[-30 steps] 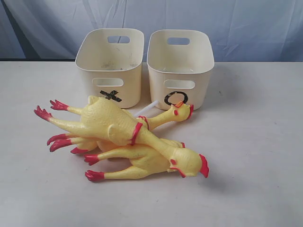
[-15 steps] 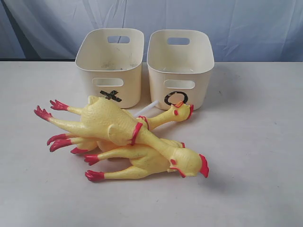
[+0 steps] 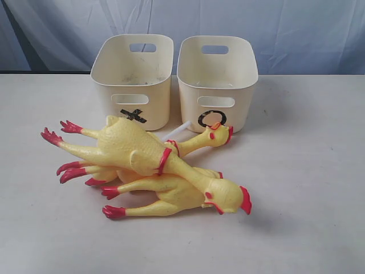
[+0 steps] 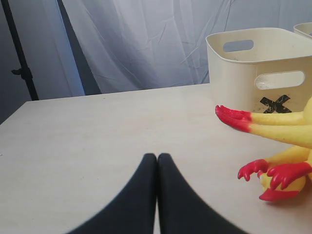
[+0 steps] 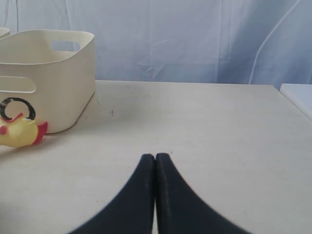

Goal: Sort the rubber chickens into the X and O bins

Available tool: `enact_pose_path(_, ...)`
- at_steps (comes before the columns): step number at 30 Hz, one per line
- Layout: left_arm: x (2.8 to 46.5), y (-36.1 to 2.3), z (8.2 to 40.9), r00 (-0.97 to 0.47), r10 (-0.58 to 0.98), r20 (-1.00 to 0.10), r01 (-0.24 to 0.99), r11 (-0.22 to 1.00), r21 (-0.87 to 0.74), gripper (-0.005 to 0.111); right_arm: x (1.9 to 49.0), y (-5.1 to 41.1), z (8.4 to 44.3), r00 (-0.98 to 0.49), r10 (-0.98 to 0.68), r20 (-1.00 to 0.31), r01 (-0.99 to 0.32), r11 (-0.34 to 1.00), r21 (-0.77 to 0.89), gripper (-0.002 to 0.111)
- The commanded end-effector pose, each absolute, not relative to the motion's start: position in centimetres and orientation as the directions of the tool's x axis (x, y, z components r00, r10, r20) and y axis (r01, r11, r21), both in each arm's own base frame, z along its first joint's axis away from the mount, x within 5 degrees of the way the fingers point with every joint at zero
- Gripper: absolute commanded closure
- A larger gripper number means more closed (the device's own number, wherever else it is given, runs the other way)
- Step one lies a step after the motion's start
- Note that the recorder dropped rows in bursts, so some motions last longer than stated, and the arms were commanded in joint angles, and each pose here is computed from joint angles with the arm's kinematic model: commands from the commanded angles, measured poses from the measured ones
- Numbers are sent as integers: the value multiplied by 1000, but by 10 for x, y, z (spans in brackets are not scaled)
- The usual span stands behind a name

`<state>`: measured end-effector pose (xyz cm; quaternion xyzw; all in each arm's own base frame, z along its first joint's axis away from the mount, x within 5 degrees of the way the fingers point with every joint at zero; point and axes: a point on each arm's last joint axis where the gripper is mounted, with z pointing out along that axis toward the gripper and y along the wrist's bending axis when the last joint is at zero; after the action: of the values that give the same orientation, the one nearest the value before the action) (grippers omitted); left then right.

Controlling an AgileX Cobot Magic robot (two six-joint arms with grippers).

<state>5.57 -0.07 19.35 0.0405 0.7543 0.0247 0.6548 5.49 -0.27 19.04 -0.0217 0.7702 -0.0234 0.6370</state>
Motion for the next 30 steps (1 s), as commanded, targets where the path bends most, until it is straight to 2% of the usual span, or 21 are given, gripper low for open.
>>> enact_pose_path(1, 56, -1, 193, -135, 91, -987, 27, 996, 88, 107, 55, -2, 189, -178, -64, -982, -11, 998, -63, 109)
enact_pose_path(18, 56, -1, 193, -135, 91, -987, 27, 996, 88, 107, 55, -2, 188, -184, -64, -981, -10, 998, -63, 109)
enact_pose_path(24, 56, -1, 193, -135, 91, -987, 27, 996, 88, 107, 56, -1, 193, -135, -49, -990, -19, 999, -47, 109)
enact_pose_path(30, 56, -1, 193, -135, 91, -987, 27, 996, 88, 107, 56, -2, 194, -118, -107, -987, -17, 994, -106, 109)
